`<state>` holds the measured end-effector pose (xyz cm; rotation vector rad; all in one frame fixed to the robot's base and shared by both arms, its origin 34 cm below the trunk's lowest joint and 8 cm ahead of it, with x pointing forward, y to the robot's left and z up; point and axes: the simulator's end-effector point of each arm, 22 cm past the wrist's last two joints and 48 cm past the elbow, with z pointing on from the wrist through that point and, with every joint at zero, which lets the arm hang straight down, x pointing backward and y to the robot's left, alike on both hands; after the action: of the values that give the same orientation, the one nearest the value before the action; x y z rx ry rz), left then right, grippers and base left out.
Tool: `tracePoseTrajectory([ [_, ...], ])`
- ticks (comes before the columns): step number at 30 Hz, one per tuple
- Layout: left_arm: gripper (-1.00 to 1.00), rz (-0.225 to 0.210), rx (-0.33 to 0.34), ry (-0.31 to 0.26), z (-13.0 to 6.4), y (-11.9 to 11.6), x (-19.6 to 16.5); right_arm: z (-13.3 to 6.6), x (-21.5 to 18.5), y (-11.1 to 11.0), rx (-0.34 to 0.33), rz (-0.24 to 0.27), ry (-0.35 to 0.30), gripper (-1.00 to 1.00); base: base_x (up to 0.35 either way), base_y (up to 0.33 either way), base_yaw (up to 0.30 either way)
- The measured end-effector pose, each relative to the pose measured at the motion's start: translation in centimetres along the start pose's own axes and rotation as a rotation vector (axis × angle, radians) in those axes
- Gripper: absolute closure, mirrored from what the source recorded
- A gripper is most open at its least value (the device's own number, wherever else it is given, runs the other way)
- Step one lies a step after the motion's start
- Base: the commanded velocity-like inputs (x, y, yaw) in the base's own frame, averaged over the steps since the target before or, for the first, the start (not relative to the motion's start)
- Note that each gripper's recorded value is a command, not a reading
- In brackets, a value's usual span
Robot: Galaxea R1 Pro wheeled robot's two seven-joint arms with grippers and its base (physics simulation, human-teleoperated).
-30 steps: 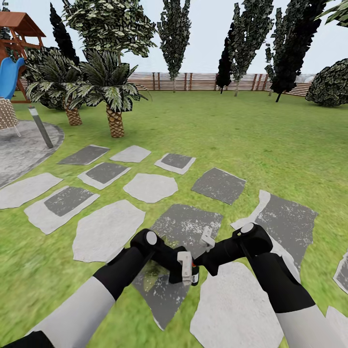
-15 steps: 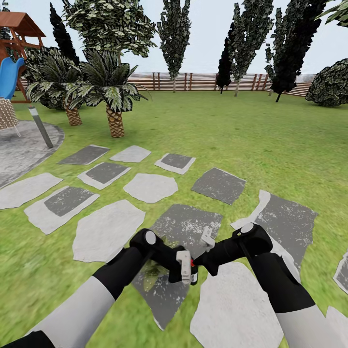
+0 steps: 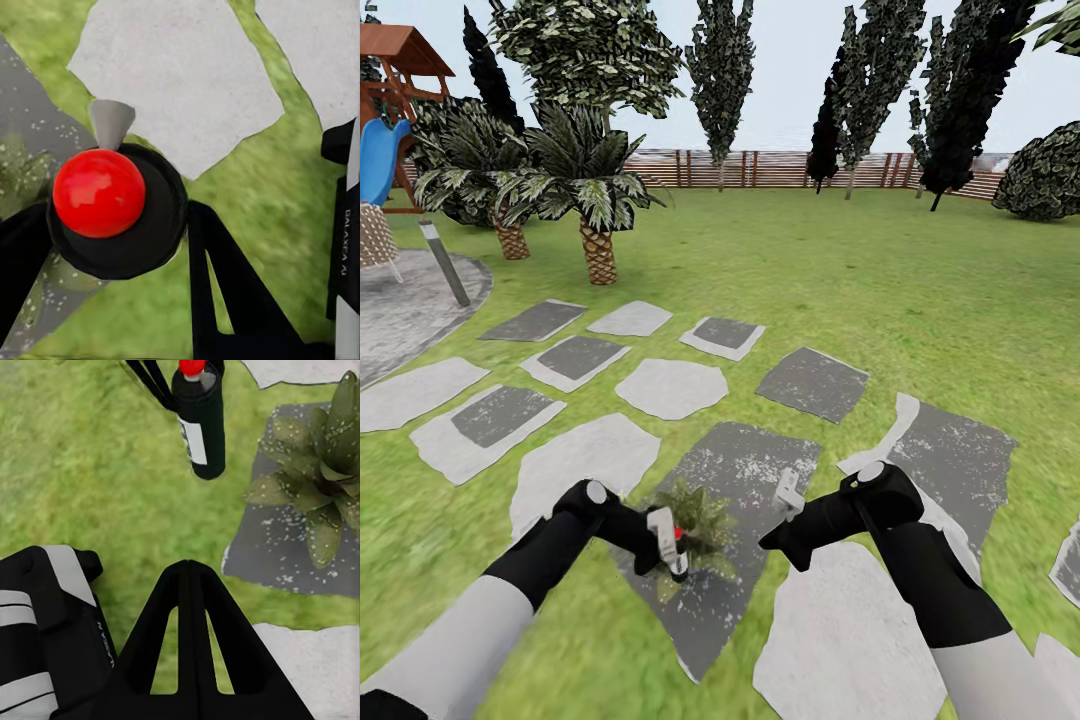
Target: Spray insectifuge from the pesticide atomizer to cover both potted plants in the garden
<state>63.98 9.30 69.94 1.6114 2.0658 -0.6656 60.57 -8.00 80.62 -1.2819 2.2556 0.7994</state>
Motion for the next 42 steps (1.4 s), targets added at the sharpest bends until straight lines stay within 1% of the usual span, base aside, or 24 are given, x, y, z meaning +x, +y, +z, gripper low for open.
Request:
tracePoseTrajectory([
  [2, 1.00, -0.085, -0.042, -0.041, -1.1, 1.2, 1.4, 0.0, 0.2, 0.0, 0.001, 0.004, 0.001, 1.00, 0.000, 0.000, 0.000],
  [4, 1.00, -0.189, -0.085, -0.096, -2.2, 2.0, 3.1, 0.1, 0.4, 0.0, 0.001, 0.009, 0.001, 1.00, 0.000, 0.000, 0.000],
  [5, 1.00, -0.222, -0.100, -0.114, -2.5, 2.3, 3.7, 0.1, 0.5, -0.1, 0.002, 0.013, 0.000, 1.00, 0.000, 0.000, 0.000],
  [7, 1.00, -0.351, -0.153, -0.177, -3.7, 2.8, 6.3, -1.3, 1.6, -1.9, 0.045, 0.053, -0.008, 1.00, 0.000, 0.000, 0.000],
  [8, 1.00, -0.429, -0.191, -0.212, -4.6, 3.2, 8.0, -3.1, 2.3, -4.2, 0.100, 0.105, -0.038, 1.00, 0.000, 0.000, 0.000],
  [10, 1.00, -0.590, -0.292, -0.270, -6.4, 3.8, 12.3, -8.6, 4.2, -10.2, 0.272, 0.242, -0.154, 1.00, 0.000, 0.000, 0.000],
  [11, 1.00, -0.637, -0.329, -0.285, -7.0, 4.0, 13.6, -10.8, 5.2, -12.1, 0.332, 0.275, -0.203, 1.00, 0.000, 0.000, 0.000],
  [13, 1.00, -0.763, -0.454, -0.305, -8.8, 4.5, 18.1, -16.0, 9.4, -16.1, 0.477, 0.304, -0.317, 1.00, 0.000, 0.000, 0.000],
  [14, 1.00, -0.835, -0.524, -0.299, -9.6, 4.1, 21.1, -17.8, 12.6, -17.7, 0.546, 0.351, -0.365, 1.00, 0.000, 0.000, 0.000],
  [16, 1.00, -0.970, -0.649, -0.254, -10.6, 2.1, 27.2, -19.3, 19.9, -20.1, 0.676, 0.479, -0.440, 1.00, 0.000, 0.000, 0.000],
  [17, 1.00, -1.009, -0.687, -0.238, -11.0, 1.3, 29.0, -19.2, 22.0, -20.7, 0.714, 0.508, -0.456, 1.00, 0.000, 0.000, 0.000],
  [18, 1.00, -1.059, -0.752, -0.206, -11.7, 0.3, 31.7, -18.7, 24.9, -21.6, 0.785, 0.540, -0.469, 1.00, 0.000, 0.000, 0.000],
  [19, 1.00, -1.083, -0.798, -0.190, -12.3, -0.3, 33.3, -18.3, 26.7, -22.1, 0.832, 0.568, -0.480, 1.00, 0.000, 0.000, 0.000],
  [21, 1.00, -1.091, -0.947, -0.146, -14.4, -1.6, 37.2, -15.6, 31.3, -22.9, 0.929, 0.696, -0.486, 1.00, 0.000, 0.000, 0.000],
  [23, 1.00, -1.100, -1.084, -0.103, -16.5, -2.2, 40.0, -13.4, 33.5, -23.1, 0.982, 0.769, -0.472, 1.00, 0.000, 0.000, 0.000],
  [24, 1.00, -1.125, -1.152, -0.059, -17.0, -3.0, 41.9, -12.7, 34.3, -23.3, 1.027, 0.775, -0.466, 1.00, 0.000, 0.000, 0.000],
  [25, 1.00, -1.158, -1.189, -0.014, -16.5, -4.4, 43.5, -12.5, 34.4, -23.5, 1.072, 0.750, -0.473, -1.00, 0.000, 0.000, 0.000],
  [27, 1.00, -1.192, -1.197, 0.017, -14.6, -6.2, 44.7, -12.0, 33.9, -23.6, 1.119, 0.693, -0.503, -1.00, 0.000, 0.000, 0.000],
  [29, 1.00, -1.194, -1.195, 0.013, -13.4, -6.9, 44.9, -10.9, 33.9, -23.4, 1.152, 0.682, -0.520, -1.00, 0.000, 0.000, 0.000],
  [34, 1.00, -1.202, -1.200, 0.019, -12.6, -7.4, 45.1, -7.9, 34.5, -22.4, 1.145, 0.738, -0.519, -1.00, 0.000, 0.000, 0.000],
  [35, 1.00, -1.231, -1.240, 0.068, -12.6, -8.4, 46.3, -7.7, 34.7, -22.3, 1.150, 0.749, -0.516, -1.00, 0.000, 0.000, 0.000],
  [36, 1.00, -1.260, -1.298, 0.137, -12.9, -9.6, 47.7, -8.1, 35.4, -22.4, 1.191, 0.768, -0.501, -1.00, 0.000, 0.000, 0.000],
  [39, 1.00, -1.289, -1.368, 0.223, -13.6, -11.1, 49.2, -8.7, 36.9, -22.4, 1.265, 0.807, -0.467, -1.00, 0.000, 0.000, 0.000],
  [42, 1.00, -1.295, -1.377, 0.241, -13.5, -11.6, 49.5, -5.2, 36.9, -21.0, 1.199, 0.858, -0.453, -1.00, 0.000, 0.000, 0.000],
])
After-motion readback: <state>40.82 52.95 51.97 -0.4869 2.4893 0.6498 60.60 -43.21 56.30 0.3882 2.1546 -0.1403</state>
